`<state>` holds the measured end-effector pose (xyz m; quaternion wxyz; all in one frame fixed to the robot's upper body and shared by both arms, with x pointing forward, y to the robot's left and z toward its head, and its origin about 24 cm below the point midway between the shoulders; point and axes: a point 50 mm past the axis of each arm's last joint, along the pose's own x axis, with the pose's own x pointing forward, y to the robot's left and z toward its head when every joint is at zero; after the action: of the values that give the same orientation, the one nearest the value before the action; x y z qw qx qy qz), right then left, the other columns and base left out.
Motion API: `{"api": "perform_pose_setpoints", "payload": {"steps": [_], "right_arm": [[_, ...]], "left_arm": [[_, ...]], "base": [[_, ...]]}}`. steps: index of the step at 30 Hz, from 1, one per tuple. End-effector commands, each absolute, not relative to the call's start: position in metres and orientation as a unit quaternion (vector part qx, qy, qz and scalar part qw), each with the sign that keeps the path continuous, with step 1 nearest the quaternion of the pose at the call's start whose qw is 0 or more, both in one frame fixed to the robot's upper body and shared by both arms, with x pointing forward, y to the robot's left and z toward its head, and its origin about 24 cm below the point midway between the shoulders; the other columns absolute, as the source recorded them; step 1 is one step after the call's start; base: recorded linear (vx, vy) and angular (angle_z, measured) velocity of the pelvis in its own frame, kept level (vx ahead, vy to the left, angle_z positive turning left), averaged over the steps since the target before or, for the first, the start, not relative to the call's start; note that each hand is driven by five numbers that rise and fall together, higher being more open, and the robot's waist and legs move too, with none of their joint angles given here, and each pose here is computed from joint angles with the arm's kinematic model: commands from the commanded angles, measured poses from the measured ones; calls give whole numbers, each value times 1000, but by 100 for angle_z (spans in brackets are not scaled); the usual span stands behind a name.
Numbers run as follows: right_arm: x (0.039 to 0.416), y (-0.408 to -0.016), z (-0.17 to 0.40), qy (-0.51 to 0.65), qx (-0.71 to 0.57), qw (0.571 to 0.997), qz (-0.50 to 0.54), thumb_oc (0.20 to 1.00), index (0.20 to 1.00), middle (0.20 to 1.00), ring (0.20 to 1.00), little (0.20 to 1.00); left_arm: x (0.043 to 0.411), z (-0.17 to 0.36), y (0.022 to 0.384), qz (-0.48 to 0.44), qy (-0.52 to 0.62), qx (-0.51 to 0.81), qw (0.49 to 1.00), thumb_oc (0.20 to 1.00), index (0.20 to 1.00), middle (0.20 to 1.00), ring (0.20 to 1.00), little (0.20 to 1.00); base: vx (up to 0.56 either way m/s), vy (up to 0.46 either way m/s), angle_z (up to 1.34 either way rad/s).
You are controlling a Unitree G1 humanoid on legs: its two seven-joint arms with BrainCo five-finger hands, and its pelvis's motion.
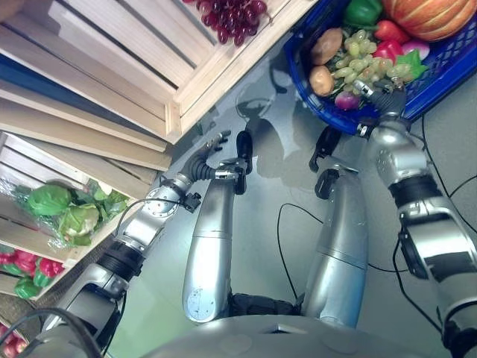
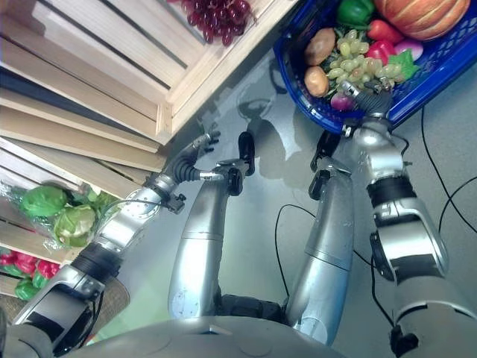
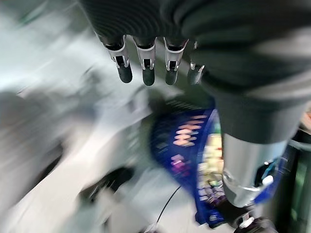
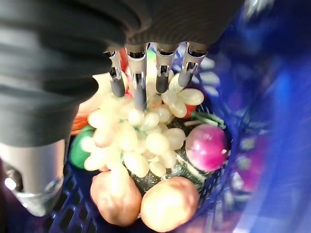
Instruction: Pick up fruits and vegetables into the basket
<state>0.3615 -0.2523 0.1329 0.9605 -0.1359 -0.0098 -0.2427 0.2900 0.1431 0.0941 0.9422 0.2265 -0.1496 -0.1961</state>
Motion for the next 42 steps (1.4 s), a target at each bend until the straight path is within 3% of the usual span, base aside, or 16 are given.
{"api": "perform_pose_setpoints", "payload": {"steps": [1,5,12,14,21,32,42], "right_arm": [[328,-243,107,-53,-208,949,-230,1000,1000,1000,1000,1000],[290,-232,75,-64,-251,946,-195,1000,1000,1000,1000,1000],[260,-235,69,-96,-331,926,-154,1000,1000,1000,1000,1000],[256,-236,69,-97,-340,923,-151,1000,1000,1000,1000,1000],[243,-246,90,-131,-389,903,-131,1000,1000,1000,1000,1000],[242,-246,106,-144,-407,898,-86,1000,1000,1000,1000,1000],[246,-240,120,-183,-399,895,-76,1000,1000,1000,1000,1000]], "left_arm": [[272,123,148,-96,-301,352,881,1000,1000,1000,1000,1000],[263,132,169,-9,-333,404,852,1000,1000,1000,1000,1000],[249,146,213,153,-389,551,722,1000,1000,1000,1000,1000],[248,146,219,166,-388,573,702,1000,1000,1000,1000,1000],[248,156,254,223,-358,724,546,1000,1000,1000,1000,1000],[273,149,271,186,-276,807,488,1000,1000,1000,1000,1000],[300,123,294,154,-158,845,488,1000,1000,1000,1000,1000]], "base": [[-15,45,-12],[-9,51,-23],[-25,72,-18],[45,48,-13],[16,66,-6],[25,75,-16],[38,67,-17]]}}
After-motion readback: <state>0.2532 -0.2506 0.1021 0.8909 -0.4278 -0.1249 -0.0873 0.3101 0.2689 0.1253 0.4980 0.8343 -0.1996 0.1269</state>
